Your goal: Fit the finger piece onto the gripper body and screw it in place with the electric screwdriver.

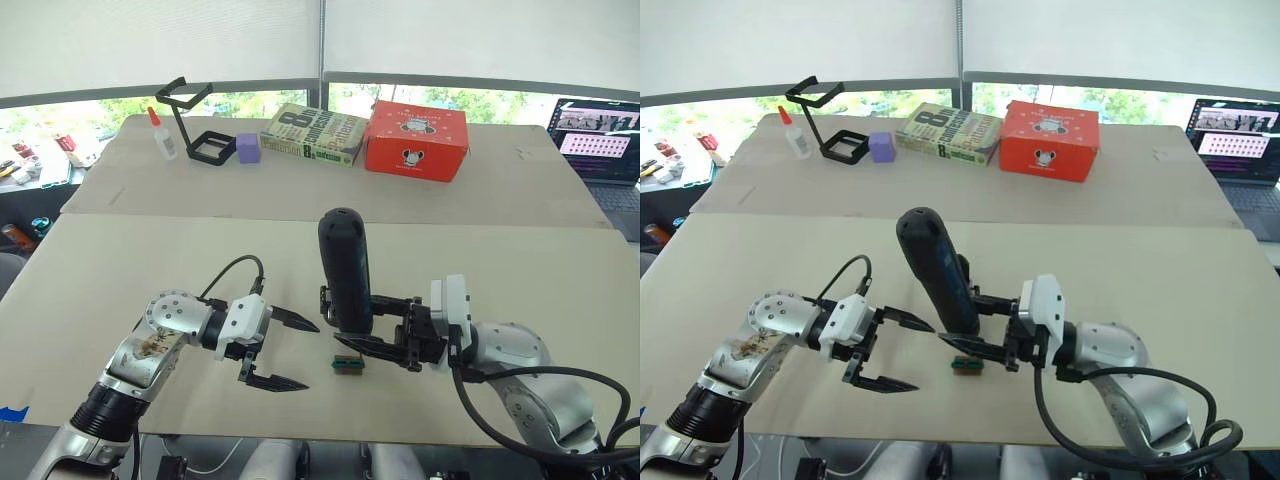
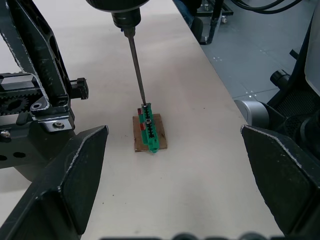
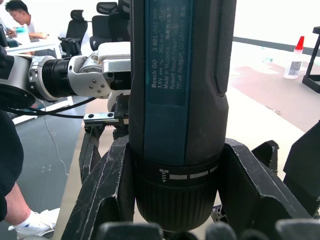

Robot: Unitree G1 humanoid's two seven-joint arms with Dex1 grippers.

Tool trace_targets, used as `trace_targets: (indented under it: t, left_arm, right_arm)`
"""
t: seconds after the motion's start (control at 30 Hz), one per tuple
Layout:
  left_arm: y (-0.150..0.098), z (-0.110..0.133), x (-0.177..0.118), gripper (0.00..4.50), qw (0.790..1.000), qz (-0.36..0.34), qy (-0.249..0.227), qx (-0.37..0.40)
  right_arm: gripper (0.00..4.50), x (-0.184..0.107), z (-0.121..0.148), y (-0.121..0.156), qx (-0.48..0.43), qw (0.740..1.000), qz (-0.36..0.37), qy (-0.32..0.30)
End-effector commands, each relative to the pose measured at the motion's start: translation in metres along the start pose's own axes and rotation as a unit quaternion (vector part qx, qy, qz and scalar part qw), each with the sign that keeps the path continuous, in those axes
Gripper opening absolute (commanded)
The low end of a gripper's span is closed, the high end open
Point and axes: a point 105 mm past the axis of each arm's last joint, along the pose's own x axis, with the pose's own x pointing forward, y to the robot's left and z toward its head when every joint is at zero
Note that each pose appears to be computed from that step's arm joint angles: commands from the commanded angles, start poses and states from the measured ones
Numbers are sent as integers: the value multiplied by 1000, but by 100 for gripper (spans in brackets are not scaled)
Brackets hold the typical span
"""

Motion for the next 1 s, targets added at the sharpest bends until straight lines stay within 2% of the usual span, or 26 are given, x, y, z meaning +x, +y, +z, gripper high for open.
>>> trace_targets:
  t: [0.03,1.0]
  left_arm:
    - [2,5,2,450,1000,-2,-2,13]
    - [3,5,3,450,1000,0,-1,14]
  right_arm:
    - [191,2,17,3,-35,999,11,-28]
    - [191,1,17,4,-36,999,16,-21]
